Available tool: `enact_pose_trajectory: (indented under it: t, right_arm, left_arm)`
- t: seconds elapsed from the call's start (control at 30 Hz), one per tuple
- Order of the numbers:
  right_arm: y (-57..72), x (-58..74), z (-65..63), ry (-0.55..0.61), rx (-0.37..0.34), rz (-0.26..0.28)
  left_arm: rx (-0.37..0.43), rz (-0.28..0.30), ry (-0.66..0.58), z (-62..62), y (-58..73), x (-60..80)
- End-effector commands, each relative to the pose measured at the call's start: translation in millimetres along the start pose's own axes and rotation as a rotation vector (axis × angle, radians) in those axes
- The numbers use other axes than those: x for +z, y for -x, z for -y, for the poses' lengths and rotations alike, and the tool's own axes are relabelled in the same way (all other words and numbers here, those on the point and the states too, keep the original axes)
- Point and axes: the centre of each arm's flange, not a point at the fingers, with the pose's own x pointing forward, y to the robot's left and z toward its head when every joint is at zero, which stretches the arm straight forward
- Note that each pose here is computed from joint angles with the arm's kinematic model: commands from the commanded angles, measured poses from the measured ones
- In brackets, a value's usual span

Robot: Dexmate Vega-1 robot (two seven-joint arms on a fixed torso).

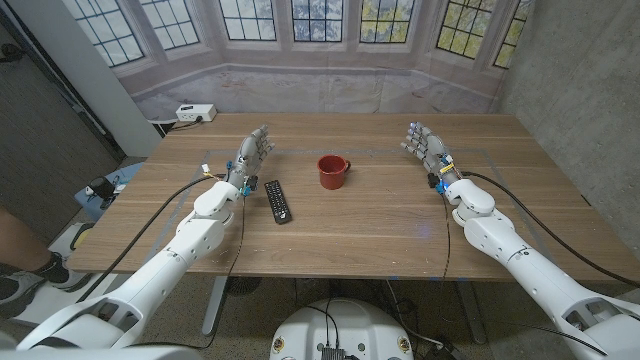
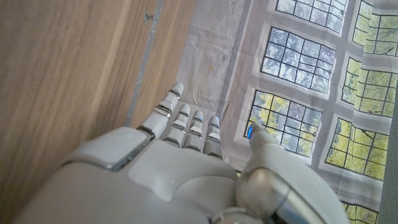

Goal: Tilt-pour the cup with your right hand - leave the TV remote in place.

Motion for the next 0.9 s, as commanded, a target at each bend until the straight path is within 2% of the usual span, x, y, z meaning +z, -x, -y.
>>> enact_pose_trajectory:
  t: [0.03,0.2,0.47,0.9]
  right_arm:
    - [3.6,0.6,-3.4,0.003,0.015,0.015]
    - [0.1,2.8,-4.5,0.014,0.028,0.026]
    - [-14.6,9.8,-9.2,0.077,0.087,0.041]
    - [-25.4,11.4,-18.5,0.160,0.162,0.029]
  left_arm:
    - [-0.013,-0.003,-0.004,0.9,-1.0,3.8]
    - [-0.019,-0.006,-0.011,0.7,-2.0,5.7]
    - [-0.017,0.009,-0.019,1.5,-7.8,9.5]
    - [-0.024,0.015,-0.018,11.9,-18.6,8.6]
